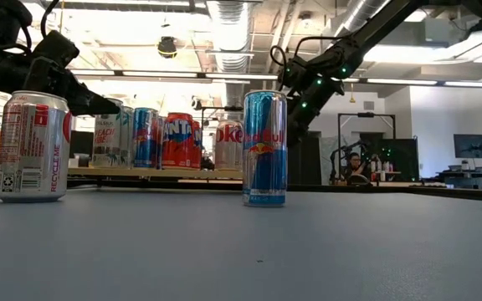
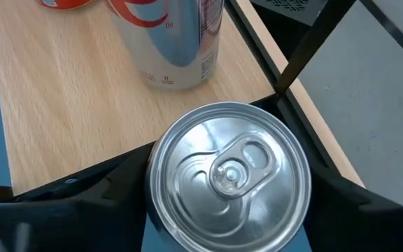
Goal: Place canned beverage on shelf
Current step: Put the top silver soda can on the shelf aligned with the other silver soda can
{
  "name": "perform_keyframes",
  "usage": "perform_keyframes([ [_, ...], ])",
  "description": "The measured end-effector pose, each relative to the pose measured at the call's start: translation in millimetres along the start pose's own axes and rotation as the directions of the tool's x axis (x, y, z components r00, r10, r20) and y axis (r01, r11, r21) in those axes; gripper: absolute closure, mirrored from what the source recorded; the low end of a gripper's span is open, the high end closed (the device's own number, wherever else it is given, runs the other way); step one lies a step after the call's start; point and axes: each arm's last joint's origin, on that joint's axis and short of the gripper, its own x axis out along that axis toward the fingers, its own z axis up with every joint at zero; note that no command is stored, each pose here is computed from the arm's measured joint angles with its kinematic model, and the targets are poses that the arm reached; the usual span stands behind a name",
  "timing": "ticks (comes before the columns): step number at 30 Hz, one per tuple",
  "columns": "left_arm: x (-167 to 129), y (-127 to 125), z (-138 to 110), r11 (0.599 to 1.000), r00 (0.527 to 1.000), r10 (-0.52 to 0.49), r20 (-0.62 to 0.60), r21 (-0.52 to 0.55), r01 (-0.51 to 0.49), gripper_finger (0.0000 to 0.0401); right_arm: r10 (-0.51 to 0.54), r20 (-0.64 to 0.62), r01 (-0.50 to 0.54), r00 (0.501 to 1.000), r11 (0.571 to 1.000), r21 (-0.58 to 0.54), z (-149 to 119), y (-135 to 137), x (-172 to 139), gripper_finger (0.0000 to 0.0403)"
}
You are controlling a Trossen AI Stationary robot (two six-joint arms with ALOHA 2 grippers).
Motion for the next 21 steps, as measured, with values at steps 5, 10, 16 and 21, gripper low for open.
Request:
perform_keyframes([
  [5, 0.0, 0.0, 0.0, 1.000, 1.000, 0.000, 0.000, 0.000, 0.000, 0.0176, -0.030, -0.071, 0.031, 0.997, 0.999, 0.012, 6.7, 0.2, -10.0, 0.0145],
  [10, 0.0, 0.0, 0.0, 1.000, 1.000, 0.000, 0.000, 0.000, 0.000, 0.0176, -0.159, -0.091, 0.157, 0.983, 0.987, -0.030, 30.9, 7.5, -39.3, 0.0143],
  [16, 0.0, 0.0, 0.0, 1.000, 1.000, 0.000, 0.000, 0.000, 0.000, 0.0176, -0.280, 0.020, 0.281, 0.960, 0.957, -0.070, 63.5, 29.3, -94.7, 0.0143],
  [21, 0.0, 0.0, 0.0, 1.000, 1.000, 0.000, 0.000, 0.000, 0.000, 0.0176, -0.290, 0.246, 0.317, 0.925, 0.945, -0.076, 86.7, 53.7, -142.8, 0.0143],
])
